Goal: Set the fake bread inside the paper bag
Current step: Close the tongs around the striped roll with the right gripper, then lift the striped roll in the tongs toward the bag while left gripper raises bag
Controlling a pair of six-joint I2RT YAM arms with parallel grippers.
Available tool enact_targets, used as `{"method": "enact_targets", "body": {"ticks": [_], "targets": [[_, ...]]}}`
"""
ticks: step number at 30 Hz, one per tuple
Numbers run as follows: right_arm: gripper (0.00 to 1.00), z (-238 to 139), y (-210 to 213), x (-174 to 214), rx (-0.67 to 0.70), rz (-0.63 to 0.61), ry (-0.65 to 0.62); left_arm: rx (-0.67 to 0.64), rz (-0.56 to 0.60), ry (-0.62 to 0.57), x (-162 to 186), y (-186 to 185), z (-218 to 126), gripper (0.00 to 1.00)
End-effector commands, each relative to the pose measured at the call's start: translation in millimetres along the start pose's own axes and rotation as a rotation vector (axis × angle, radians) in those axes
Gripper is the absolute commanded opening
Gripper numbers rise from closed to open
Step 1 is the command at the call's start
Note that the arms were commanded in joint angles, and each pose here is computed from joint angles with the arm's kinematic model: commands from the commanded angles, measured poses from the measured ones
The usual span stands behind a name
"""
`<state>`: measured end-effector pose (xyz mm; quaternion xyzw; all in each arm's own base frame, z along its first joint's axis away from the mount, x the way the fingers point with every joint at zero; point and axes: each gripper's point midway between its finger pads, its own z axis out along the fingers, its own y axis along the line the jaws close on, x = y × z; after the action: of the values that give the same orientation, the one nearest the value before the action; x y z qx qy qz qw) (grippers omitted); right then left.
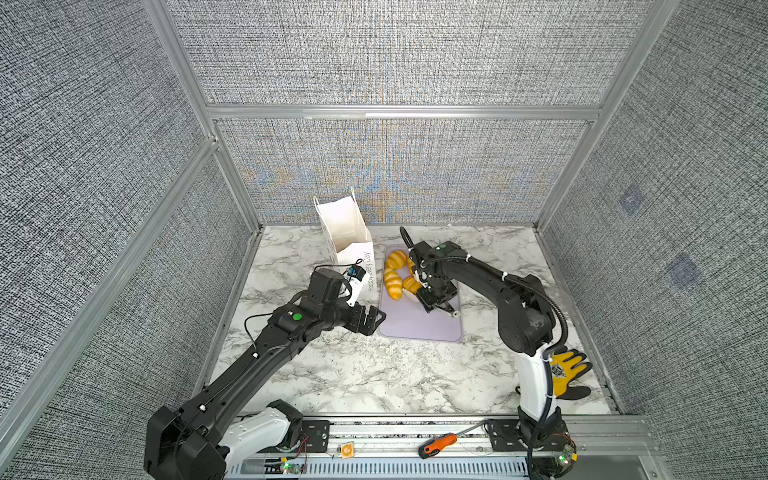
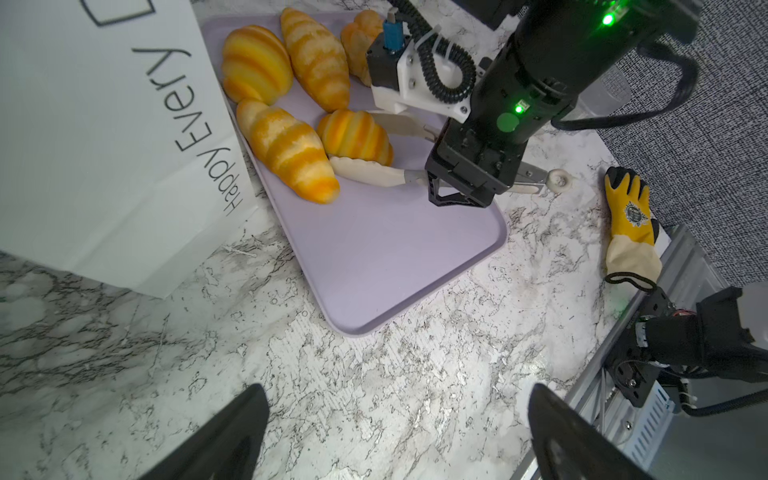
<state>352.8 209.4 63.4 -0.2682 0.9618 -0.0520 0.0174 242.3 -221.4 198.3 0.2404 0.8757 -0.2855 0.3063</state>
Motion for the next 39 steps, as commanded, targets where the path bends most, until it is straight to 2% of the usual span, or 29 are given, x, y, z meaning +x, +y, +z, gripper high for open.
{"method": "enact_targets", "body": {"ticks": [1, 5, 9, 29, 39], "targets": [[0.52, 0, 3, 9, -0.020, -0.010, 0.033, -0.009, 0.005, -0.007, -2, 1, -1, 0.99], [0.51, -1, 3, 23, -0.020, -0.012, 0.053, -0.017, 0.014, -0.017, -4, 1, -3, 0.99], [0.44, -8, 0, 29, -0.016, 0.004, 0.044, -0.026, 0.024, -0.023, -7, 2, -4, 0.99], [0.44, -53, 6, 27, -0.081, 0.123, -0.130, -0.059, 0.072, -0.085, -22, 3, -15, 0.99], [0.45, -86, 23, 17, -0.110, 0.138, -0.224, -0.087, 0.101, -0.095, -27, 5, -23, 0.99]]}}
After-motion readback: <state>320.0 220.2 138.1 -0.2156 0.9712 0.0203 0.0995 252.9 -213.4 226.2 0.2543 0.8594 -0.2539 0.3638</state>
